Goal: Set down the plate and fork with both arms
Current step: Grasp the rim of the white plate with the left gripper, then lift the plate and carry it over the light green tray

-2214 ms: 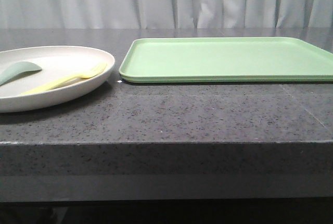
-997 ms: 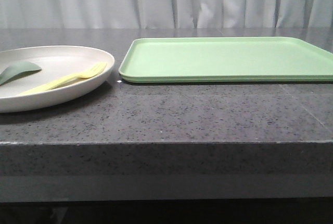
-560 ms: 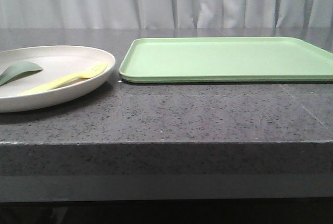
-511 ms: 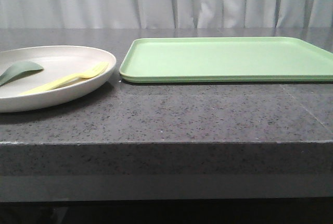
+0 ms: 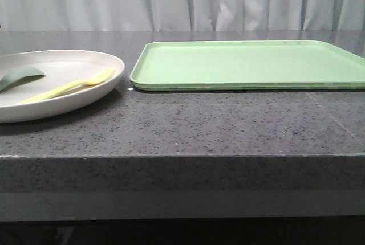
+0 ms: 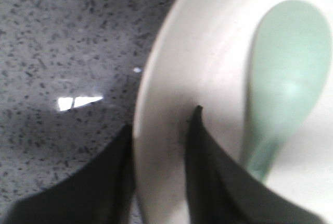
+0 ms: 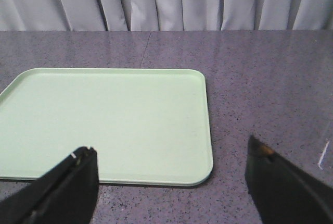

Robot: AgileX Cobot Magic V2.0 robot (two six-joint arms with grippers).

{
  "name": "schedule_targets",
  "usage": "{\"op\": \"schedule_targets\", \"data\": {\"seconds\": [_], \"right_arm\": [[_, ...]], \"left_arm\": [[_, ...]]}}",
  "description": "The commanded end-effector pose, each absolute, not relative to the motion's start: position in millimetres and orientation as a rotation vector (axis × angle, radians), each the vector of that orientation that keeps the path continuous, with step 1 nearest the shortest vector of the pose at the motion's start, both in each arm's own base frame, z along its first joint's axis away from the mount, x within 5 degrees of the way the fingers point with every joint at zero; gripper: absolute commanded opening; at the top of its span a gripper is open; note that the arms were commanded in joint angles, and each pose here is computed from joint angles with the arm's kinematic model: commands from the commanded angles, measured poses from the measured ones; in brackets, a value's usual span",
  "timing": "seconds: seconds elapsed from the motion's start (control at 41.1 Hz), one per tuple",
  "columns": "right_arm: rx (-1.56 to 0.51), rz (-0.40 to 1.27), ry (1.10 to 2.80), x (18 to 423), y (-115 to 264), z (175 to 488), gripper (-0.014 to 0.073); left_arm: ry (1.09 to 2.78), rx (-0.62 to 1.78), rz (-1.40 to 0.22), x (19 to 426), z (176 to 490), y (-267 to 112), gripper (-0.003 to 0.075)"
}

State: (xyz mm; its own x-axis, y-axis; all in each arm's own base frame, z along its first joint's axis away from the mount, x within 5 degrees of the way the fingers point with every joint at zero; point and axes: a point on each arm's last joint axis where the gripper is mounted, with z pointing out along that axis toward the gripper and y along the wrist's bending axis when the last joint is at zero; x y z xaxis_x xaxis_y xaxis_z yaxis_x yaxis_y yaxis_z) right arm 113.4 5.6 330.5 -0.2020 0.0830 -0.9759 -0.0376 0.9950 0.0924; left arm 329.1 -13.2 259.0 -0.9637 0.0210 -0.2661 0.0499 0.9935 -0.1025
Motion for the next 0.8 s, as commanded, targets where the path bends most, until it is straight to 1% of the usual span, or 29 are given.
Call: {"op": "schedule_targets", "data": {"seconds": [0.0,0.17,0.292,0.365,0.414,0.535,0.608,0.706,0.778], "right_arm": [[0.035,0.101,1.654,115.4,4.6,349.8,0.0601],[0.035,0.102,1.663,115.4,4.7,348.8,0.0601],[0.035,0.102,1.663,115.4,4.7,348.8,0.0601],[0.035,0.102,1.663,115.4,4.7,348.8,0.0601],[0.035,0.102,1.663,115.4,4.7,348.8,0.0601],[0.035,0.102,1.663,115.4,4.7,348.8,0.0601],[0.035,0.102,1.663,115.4,4.7,348.8,0.0601],[0.035,0.102,1.663,115.4,4.7,348.8,0.0601],[0.035,0.102,1.663,115.4,4.7,348.8,0.0601]], "left_arm": [[2.797,0.060,-0.150,328.8,277.7,-13.9,-0.0017],[2.793,0.055,-0.149,327.1,280.3,-12.5,-0.0018],[2.759,-0.022,-0.221,322.9,290.1,-6.9,-0.0018],[2.708,-0.079,-0.293,320.4,299.9,-0.3,-0.0018],[2.662,-0.101,-0.373,318.3,307.5,1.8,-0.0018],[2.514,-0.121,-0.620,314.6,327.8,3.0,-0.0018],[2.435,-0.138,-0.739,314.4,337.1,0.3,-0.0018],[2.382,-0.157,-0.844,316.4,341.8,-6.0,-0.0018],[2.380,-0.143,-0.851,318.8,340.3,-12.8,-0.0018]]}}
